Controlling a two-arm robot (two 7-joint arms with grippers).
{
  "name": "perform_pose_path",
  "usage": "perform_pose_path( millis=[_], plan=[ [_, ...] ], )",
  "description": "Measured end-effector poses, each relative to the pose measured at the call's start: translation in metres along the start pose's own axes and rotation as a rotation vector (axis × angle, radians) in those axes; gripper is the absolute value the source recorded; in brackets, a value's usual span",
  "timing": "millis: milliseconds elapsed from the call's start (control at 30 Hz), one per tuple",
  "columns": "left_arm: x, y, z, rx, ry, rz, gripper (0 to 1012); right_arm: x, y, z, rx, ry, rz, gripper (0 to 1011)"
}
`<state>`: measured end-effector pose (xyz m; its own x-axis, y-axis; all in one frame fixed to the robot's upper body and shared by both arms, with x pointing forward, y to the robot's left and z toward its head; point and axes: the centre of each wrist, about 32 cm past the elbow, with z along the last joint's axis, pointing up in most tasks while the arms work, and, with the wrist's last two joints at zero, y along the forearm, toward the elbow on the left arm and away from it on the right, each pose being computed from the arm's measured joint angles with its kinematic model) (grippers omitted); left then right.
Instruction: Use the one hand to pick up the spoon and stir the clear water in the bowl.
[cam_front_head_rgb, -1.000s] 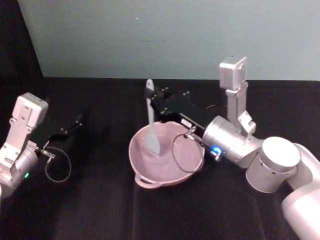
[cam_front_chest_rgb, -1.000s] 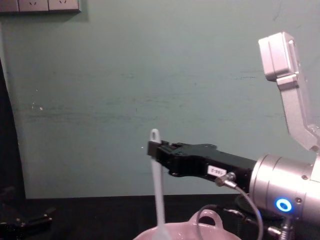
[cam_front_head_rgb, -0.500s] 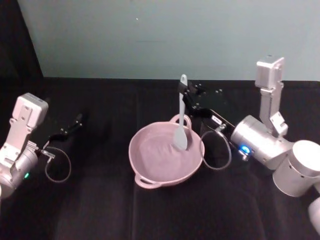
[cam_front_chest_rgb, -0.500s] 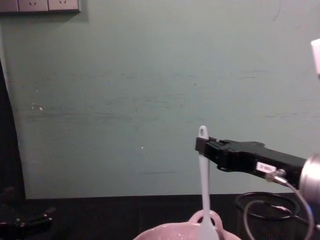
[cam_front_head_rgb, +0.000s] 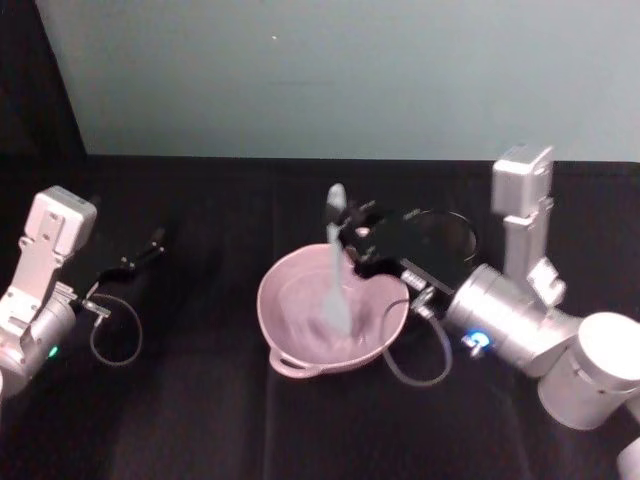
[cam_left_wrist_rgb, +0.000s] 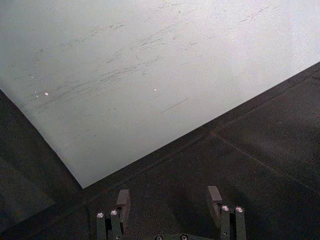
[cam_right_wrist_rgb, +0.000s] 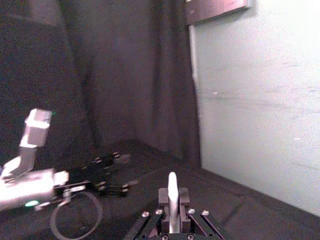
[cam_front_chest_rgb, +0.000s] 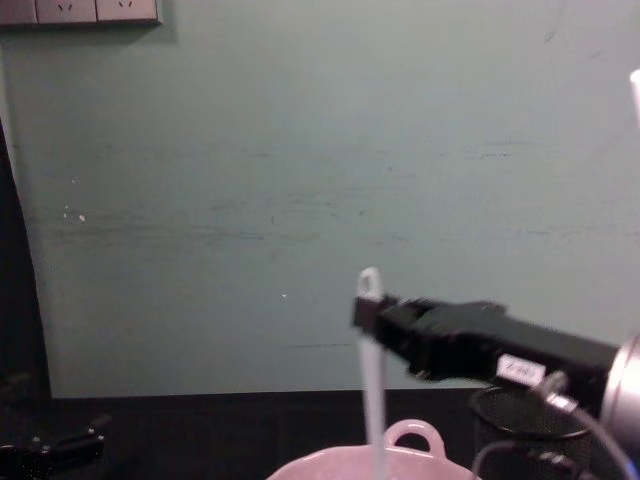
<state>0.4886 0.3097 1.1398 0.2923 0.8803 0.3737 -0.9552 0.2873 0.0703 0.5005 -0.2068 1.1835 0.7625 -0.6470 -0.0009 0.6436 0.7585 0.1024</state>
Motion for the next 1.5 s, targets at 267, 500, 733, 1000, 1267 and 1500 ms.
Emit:
perform_pose_path(
  millis=[267,500,733,1000,1267,1500],
  plan=[
    [0.0000,0.0000,0.0000,0.000,0.000,0.000,1011,-0.021,0.021,-0.006,-0.011,0.013,0.084,121],
    [0.0000,0.0000,0.0000,0.000,0.000,0.000,1011,-0.019,0.042,-0.005,-0.001,0.018,0.090,121],
    [0.0000,0.0000,0.0000,0.000,0.000,0.000,1011,-0.010,0.058,-0.006,0.004,0.031,0.066,121],
    [0.0000,0.0000,0.0000,0.000,0.000,0.000,1011,0.013,0.055,-0.010,0.008,0.047,-0.029,121],
    [0.0000,0.0000,0.0000,0.000,0.000,0.000,1011,0.031,0.032,-0.009,0.007,0.036,-0.098,121],
    [0.0000,0.0000,0.0000,0.000,0.000,0.000,1011,0.032,0.015,-0.006,0.009,0.016,-0.110,121]
  ],
)
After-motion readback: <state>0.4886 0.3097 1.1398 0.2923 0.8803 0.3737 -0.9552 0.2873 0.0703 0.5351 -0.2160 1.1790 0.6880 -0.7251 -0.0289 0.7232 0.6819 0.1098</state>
